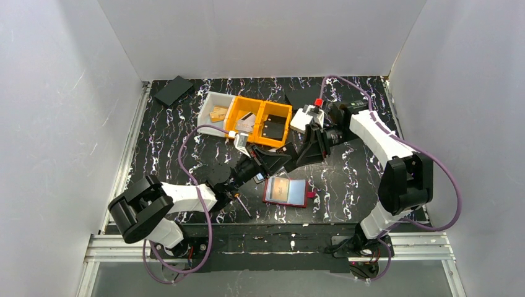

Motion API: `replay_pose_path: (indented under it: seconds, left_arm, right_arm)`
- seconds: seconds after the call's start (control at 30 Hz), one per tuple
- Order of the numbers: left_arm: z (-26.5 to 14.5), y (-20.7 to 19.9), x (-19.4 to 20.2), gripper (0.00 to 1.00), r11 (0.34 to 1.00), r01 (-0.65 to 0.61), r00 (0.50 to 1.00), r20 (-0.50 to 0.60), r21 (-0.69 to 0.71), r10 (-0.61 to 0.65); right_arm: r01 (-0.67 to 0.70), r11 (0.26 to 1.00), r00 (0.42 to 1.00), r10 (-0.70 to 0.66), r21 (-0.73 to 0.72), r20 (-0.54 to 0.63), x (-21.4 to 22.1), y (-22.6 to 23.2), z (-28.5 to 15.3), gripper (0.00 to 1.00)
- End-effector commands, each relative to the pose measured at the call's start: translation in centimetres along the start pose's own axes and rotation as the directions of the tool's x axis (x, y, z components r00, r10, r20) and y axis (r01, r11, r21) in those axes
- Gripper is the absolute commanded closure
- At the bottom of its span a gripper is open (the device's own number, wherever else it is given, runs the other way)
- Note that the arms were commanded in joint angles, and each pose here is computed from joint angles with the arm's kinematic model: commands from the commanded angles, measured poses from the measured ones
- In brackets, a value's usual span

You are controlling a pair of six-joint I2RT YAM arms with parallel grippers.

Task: Take the credit cards out of the card holder
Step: Place the credit card in the storage box.

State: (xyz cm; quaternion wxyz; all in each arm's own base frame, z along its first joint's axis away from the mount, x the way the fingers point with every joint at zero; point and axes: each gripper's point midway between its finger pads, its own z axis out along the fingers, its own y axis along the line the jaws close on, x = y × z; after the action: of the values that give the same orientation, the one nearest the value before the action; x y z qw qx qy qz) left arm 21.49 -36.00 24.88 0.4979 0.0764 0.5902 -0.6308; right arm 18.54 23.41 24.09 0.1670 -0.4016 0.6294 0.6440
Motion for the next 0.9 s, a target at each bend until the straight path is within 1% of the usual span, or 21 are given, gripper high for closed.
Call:
replay_pose_path:
  seconds: [0.0, 0.03, 0.07, 0.13, 0.2, 0.27, 0.33, 0.37, 0.43, 0.47, 0.5, 0.53, 0.57, 0.63, 0.73, 0.77, 0.8, 0.87]
  left_arm:
    - [-0.1, -1.6, -1.8, 1.0, 0.999, -0.04, 0.997, 0.07, 0.031, 0.037]
    - [-0.2, -1.5, -1.8, 1.0, 0.999, -0.04, 0.997, 0.069, 0.027, 0.038]
    - [-0.3, -1.5, -1.7, 1.0, 0.999, -0.039, 0.997, 0.069, 0.026, 0.037]
    - [-0.4, -1.4, -1.8, 1.0, 0.999, -0.034, 0.997, 0.073, 0.018, 0.032]
    - [-0.9, -0.9, -2.2, 0.76, 1.0, -0.024, 0.995, 0.097, -0.012, 0.025]
    - [-2.3, 0.2, -2.8, 0.58, 0.997, -0.024, 0.99, 0.139, -0.071, 0.034]
    - [-4.4, 1.1, -3.7, 0.34, 0.991, -0.027, 0.981, 0.185, -0.134, 0.051]
    - [-5.6, 1.5, -3.9, 0.26, 0.985, -0.031, 0.979, 0.193, -0.168, 0.063]
    - [-7.7, 2.3, -4.1, 0.14, 0.972, -0.038, 0.981, 0.178, -0.23, 0.081]
    - [-8.9, 3.4, -3.0, 0.09, 0.954, -0.051, 0.991, 0.107, -0.295, 0.086]
    - [-9.8, 3.7, -2.6, 0.04, 0.942, -0.075, 0.993, 0.057, -0.326, 0.099]
    - [-10.8, 3.9, -2.2, 0.02, 0.928, -0.104, 0.994, -0.005, -0.358, 0.11]
    - [-11.8, 3.9, -1.9, 0.02, 0.915, -0.137, 0.991, -0.06, -0.38, 0.123]
    - [-14.1, 4.0, -1.6, 0.02, 0.889, -0.188, 0.98, -0.142, -0.418, 0.141]
    - [-17.5, 3.9, -2.0, 0.02, 0.852, -0.224, 0.97, -0.19, -0.472, 0.15]
    - [-18.5, 3.5, -2.5, 0.02, 0.847, -0.231, 0.969, -0.188, -0.479, 0.158]
    - [-19.4, 3.5, -2.4, 0.02, 0.835, -0.238, 0.967, -0.206, -0.496, 0.152]
    - [-20.9, 3.1, -2.9, 0.02, 0.826, -0.238, 0.967, -0.205, -0.511, 0.152]
  right_arm:
    - [0.052, 0.998, 0.999, -0.052, -0.04, 0.006, -1.9, 1.7, 0.8, 0.76]
    - [0.061, 0.997, 0.998, -0.061, -0.037, 0.003, -2.1, 1.7, 0.8, 0.91]
    - [0.062, 0.998, 0.998, -0.062, -0.034, -0.002, -2.1, 1.5, 0.8, 0.99]
    - [0.073, 0.997, 0.997, -0.073, -0.026, -0.012, -2.0, 1.3, 0.7, 0.99]
    - [0.091, 0.996, 0.995, -0.091, -0.007, -0.039, -1.9, 0.9, 0.5, 0.99]
    - [0.123, 0.992, 0.989, -0.12, 0.028, -0.088, -1.8, 0.1, 0.2, 0.99]
    - [0.174, 0.98, 0.975, -0.157, 0.096, -0.158, -2.1, -1.2, -0.4, 0.99]
    - [0.211, 0.965, 0.964, -0.178, 0.158, -0.2, -2.5, -2.4, -0.9, 0.99]
    - [0.302, 0.899, 0.938, -0.222, 0.317, -0.266, -3.7, -5.2, -2.2, 0.99]
    - [0.37, 0.838, 0.916, -0.255, 0.402, -0.31, -4.6, -6.8, -2.9, 0.99]
    - [0.441, 0.775, 0.885, -0.29, 0.452, -0.365, -5.4, -7.9, -3.3, 0.99]
    - [0.505, 0.715, 0.849, -0.31, 0.484, -0.428, -6.1, -8.8, -3.8, 0.99]
    - [0.55, 0.669, 0.82, -0.316, 0.501, -0.478, -6.9, -9.6, -4.0, 0.99]
    - [0.6, 0.615, 0.778, -0.302, 0.511, -0.55, -8.3, -11.1, -4.0, 0.99]
    - [0.645, 0.564, 0.738, -0.284, 0.516, -0.613, -10.7, -13.1, -3.2, 0.99]
    - [0.653, 0.559, 0.725, -0.267, 0.51, -0.635, -10.9, -14.3, -2.6, 0.99]
    - [0.671, 0.539, 0.708, -0.263, 0.508, -0.656, -11.5, -14.8, -2.2, 0.99]
    - [0.705, 0.501, 0.674, -0.255, 0.502, -0.693, -12.5, -15.8, -1.4, 0.99]
